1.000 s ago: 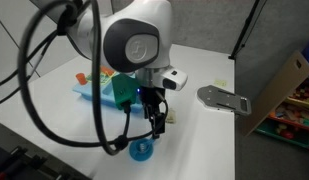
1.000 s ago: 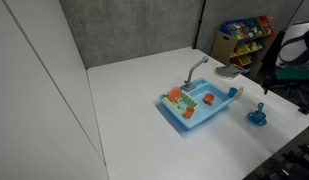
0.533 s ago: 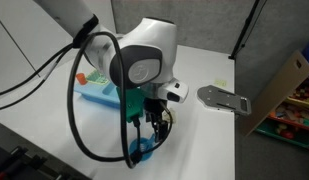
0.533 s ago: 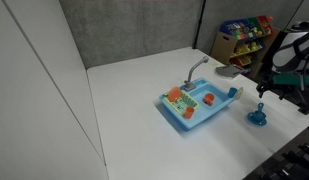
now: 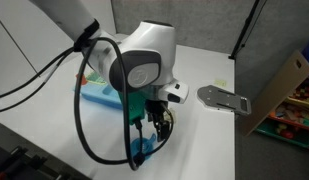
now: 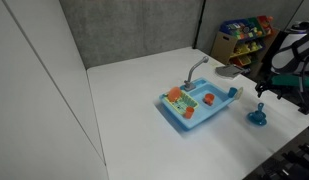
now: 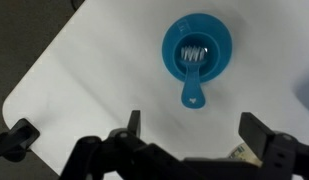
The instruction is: Remove the brush that is in the blue cup which is on the blue saucer plate and put it in the dish drying rack
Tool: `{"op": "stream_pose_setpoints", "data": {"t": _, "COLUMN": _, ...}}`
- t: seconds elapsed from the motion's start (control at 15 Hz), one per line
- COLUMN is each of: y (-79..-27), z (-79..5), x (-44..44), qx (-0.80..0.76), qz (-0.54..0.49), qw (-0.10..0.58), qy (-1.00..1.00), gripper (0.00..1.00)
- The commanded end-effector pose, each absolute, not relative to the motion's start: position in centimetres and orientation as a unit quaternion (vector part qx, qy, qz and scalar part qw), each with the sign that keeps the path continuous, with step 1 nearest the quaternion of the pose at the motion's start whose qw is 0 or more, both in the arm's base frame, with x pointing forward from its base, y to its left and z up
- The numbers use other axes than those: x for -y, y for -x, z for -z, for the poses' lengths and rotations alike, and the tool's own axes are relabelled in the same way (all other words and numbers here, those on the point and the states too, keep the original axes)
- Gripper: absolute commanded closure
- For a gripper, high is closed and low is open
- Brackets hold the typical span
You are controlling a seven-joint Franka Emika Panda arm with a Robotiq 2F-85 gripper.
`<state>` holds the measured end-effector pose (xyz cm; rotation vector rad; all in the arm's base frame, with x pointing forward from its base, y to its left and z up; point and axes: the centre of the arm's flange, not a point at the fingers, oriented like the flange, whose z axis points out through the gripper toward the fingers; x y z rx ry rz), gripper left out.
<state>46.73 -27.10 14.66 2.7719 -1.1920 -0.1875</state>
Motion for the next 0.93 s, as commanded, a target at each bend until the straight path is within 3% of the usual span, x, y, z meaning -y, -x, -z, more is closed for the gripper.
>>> {"op": "stream_pose_setpoints", "data": {"t": 0.0, "y": -46.7, "z": -13.3, "x": 27.5, "qx": 0.384, "qz": 0.049, "qw": 0.053, "qy": -0.920, "gripper": 0.00}}
{"op": "stream_pose_setpoints", "data": {"t": 0.87, "y": -47.0, "z": -8.8, "x": 27.0, "qx": 0.352, "qz": 0.045, "qw": 0.055, "qy": -0.933, "gripper": 0.00}}
